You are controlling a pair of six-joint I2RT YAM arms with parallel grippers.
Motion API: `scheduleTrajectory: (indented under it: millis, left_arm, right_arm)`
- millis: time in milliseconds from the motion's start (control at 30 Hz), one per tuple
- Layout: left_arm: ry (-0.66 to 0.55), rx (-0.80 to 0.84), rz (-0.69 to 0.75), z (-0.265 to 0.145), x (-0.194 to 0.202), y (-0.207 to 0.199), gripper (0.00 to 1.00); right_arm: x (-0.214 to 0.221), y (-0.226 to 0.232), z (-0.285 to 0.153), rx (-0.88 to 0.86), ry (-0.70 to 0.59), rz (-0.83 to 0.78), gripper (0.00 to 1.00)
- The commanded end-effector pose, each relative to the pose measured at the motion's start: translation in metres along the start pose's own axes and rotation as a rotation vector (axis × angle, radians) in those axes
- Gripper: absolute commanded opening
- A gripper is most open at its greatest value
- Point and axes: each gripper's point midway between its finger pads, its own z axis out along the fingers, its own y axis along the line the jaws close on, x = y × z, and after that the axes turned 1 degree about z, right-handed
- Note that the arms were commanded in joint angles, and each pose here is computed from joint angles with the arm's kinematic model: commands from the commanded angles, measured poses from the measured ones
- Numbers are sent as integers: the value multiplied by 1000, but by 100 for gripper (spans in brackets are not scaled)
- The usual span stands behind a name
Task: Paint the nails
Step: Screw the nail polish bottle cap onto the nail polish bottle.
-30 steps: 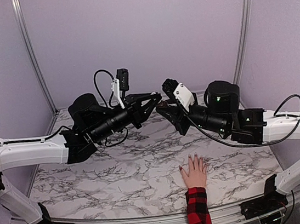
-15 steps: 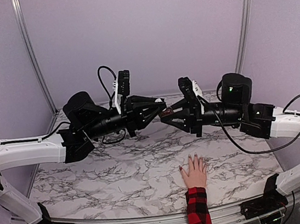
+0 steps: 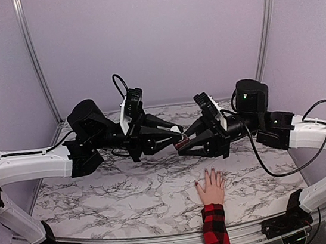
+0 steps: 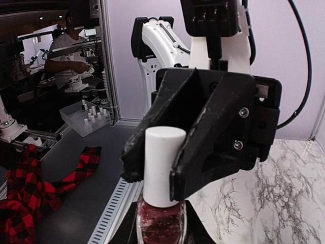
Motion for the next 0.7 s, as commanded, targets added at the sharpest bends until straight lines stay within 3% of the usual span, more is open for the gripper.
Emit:
scheduleTrajectory:
  millis: [0,33,133,333,500,667]
  left_arm:
    - [135,83,-224,3,52,-9,0]
    - [133,72,-220,2,51,-8,0]
    - [115,-16,-191,-6,44,4,19]
    - [50,-325,-87,-39,16,41,36]
    - [6,-563,-58,-65,3,66,40]
    - [-23,-660,-80,-73,-2,80,40]
  right_arm:
    - [-73,43,-6,-181,-164,-285,0]
    - [-72,42,-5,-179,-162,-282,0]
    - [-67,33,-5,-142,-152,-275,0]
    - [-54,-2,-10,29,-139,-233,0]
    - [-48,-63,-22,392,-121,-179,0]
    - [-36,-107,-43,672,-103,-129,0]
